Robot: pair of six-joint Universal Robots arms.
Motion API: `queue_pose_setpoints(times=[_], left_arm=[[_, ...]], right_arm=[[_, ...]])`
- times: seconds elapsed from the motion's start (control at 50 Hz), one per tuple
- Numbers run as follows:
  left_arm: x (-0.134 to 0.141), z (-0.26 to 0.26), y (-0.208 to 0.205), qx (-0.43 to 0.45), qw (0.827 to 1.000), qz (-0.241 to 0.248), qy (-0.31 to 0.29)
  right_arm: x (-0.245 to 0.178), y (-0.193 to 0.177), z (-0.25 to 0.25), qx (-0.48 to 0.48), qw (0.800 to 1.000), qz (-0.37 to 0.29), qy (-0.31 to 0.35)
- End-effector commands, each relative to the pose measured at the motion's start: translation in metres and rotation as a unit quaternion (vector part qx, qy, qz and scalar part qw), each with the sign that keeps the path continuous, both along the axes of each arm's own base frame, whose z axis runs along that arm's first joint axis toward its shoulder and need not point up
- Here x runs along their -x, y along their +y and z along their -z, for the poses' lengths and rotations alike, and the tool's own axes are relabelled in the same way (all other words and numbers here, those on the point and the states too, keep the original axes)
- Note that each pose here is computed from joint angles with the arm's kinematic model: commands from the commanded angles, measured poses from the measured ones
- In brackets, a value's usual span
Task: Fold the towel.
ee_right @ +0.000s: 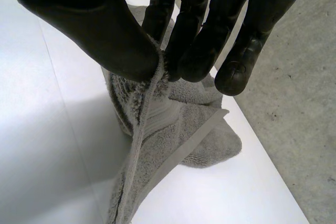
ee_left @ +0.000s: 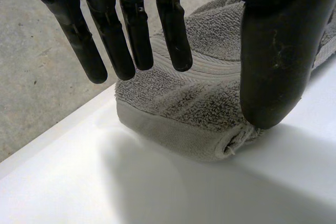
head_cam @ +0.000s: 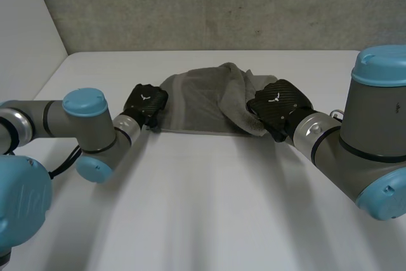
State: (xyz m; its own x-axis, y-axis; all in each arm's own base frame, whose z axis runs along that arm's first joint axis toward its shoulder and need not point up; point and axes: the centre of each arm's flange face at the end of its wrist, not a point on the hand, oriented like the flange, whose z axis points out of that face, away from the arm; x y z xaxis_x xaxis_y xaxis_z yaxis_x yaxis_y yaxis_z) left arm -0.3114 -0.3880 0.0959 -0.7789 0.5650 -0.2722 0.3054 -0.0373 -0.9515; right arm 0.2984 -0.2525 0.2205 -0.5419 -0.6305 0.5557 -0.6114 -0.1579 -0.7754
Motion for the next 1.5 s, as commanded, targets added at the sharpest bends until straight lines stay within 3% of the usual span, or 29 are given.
queue_pose_setpoints(times=[0.02,1.08,1.18,1.36,1.5], left_arm=[[0.001,0.004,-0.001,-0.002,1.0,0.001,-0.001],[0.004,0.014,0.0,-0.055,0.998,-0.001,-0.029],[0.008,-0.01,0.003,-0.035,0.999,-0.003,-0.033],[-0.006,-0.09,0.002,0.043,0.997,-0.057,0.018],[-0.012,-0.105,0.02,0.038,0.997,-0.056,0.042]], right_arm=[[0.0,0.0,0.001,-0.001,1.0,0.0,0.001],[-0.001,-0.002,0.007,-0.005,1.0,-0.001,0.004],[0.0,-0.003,0.004,-0.003,1.0,0.001,0.003],[-0.001,0.001,0.002,-0.001,1.0,-0.003,0.001],[0.0,0.003,-0.006,0.008,1.0,-0.003,-0.003]])
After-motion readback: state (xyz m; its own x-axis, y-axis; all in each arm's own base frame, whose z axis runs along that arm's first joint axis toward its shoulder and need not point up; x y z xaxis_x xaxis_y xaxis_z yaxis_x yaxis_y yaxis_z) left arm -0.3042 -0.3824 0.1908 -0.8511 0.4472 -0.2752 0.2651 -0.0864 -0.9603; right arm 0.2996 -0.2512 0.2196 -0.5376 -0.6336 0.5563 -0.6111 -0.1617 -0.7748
